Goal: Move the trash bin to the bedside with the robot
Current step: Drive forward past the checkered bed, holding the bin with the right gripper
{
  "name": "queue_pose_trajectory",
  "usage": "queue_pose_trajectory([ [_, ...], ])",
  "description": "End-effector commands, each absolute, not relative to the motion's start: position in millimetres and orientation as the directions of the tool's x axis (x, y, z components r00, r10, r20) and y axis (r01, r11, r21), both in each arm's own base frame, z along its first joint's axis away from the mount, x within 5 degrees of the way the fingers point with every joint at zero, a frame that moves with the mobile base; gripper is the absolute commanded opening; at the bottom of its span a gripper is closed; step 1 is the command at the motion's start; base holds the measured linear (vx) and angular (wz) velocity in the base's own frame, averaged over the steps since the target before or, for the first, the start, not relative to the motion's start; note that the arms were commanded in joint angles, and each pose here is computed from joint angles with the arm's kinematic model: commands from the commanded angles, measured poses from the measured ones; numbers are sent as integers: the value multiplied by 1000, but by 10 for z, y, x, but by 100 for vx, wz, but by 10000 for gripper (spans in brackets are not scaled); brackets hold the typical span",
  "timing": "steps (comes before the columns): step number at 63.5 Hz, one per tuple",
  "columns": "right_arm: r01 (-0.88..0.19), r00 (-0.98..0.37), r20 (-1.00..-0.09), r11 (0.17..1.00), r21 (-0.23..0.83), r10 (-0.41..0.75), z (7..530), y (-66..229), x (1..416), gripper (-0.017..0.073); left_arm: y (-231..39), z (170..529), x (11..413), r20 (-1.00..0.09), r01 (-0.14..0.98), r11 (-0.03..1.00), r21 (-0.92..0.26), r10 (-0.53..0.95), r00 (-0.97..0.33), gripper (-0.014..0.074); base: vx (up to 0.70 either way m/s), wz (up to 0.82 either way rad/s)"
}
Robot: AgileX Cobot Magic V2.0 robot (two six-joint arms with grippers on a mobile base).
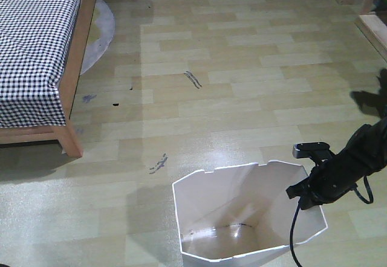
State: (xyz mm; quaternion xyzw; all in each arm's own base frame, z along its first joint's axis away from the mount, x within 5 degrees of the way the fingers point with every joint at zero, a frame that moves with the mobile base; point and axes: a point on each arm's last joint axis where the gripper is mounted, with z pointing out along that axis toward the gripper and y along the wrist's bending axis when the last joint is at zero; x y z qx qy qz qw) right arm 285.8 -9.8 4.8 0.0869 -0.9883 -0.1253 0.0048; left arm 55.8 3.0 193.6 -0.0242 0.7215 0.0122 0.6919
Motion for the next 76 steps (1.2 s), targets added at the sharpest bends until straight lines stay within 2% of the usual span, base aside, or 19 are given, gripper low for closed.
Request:
queue_pose_trajectory([
  [1,-167,-986,-40,937,307,-163,273,-47,2916,-6,27,2075,544,-998,-47,999,-25,-22,57,-6,17,3],
  [76,-167,-986,-40,937,307,-163,273,-47,2916,-6,27,2075,544,-998,-47,999,-25,-22,57,-6,21,3],
])
